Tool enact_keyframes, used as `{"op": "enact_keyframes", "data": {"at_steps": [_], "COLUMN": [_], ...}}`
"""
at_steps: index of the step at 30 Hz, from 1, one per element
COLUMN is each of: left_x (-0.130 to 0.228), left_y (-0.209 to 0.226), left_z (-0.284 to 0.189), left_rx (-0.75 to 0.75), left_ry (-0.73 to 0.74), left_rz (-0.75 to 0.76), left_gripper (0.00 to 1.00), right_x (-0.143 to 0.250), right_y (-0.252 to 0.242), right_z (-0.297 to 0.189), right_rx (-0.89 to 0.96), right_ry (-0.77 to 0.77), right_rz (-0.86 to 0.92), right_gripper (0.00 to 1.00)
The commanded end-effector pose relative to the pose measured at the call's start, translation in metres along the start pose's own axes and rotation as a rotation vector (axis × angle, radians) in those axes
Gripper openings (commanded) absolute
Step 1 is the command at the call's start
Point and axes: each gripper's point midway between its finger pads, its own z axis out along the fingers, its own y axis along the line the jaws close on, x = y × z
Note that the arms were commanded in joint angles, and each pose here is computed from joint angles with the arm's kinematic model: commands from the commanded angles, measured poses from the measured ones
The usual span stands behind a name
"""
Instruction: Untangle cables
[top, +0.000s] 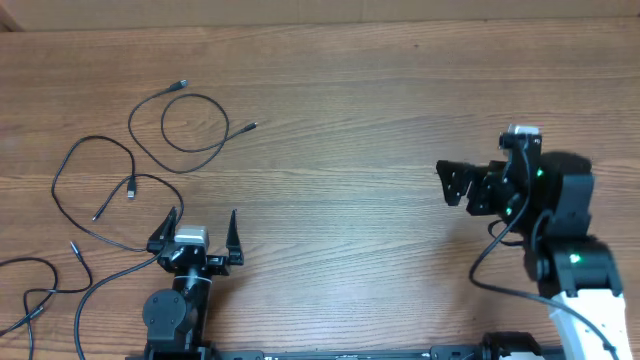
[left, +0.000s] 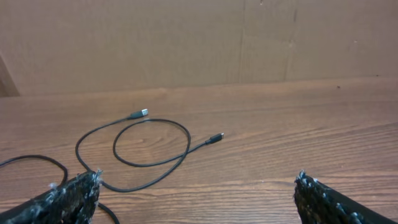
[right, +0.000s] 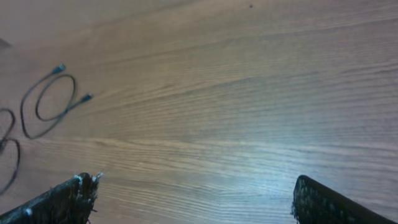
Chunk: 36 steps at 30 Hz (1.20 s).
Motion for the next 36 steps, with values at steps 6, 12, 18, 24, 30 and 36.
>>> {"op": "enact_keyframes", "data": {"at_steps": [6, 12, 18, 24, 30, 36], "left_x": [0.001, 0.001, 0.001, 0.001, 0.001, 0.001], "left_y": [0.004, 0.004, 0.004, 0.004, 0.004, 0.004], "left_z": [0.000, 0.000, 0.000, 0.000, 0.000, 0.000], "left_rx": [-0.016, -0.016, -0.016, -0.016, -0.016, -0.016], "left_ry": [-0.001, -0.001, -0.001, -0.001, -0.001, -0.001], "left_rz": [0.004, 0.004, 0.003, 0.003, 0.003, 0.004], "left_gripper": [1.00, 1.00, 1.00, 1.00, 1.00, 1.00], "right_x": [0.008, 0.006, 0.015, 0.040, 0.042, 0.075], "right_y": [-0.004, 0.002, 0.000, -0.006, -0.008, -0.027], "right_z": [0.006, -0.011, -0.017, -0.011, -0.017, 0.003], "right_rx": [-0.054, -0.093, -0.090, -0.090, -0.072, -0.007], "right_ry": [-0.335, -0.581, -0.606, -0.605, -0.620, -0.464], "right_rz": [-0.112, -0.193, -0.198, -0.197, -0.198, -0.138], "right_gripper": [1.00, 1.00, 1.00, 1.00, 1.00, 1.00]}}
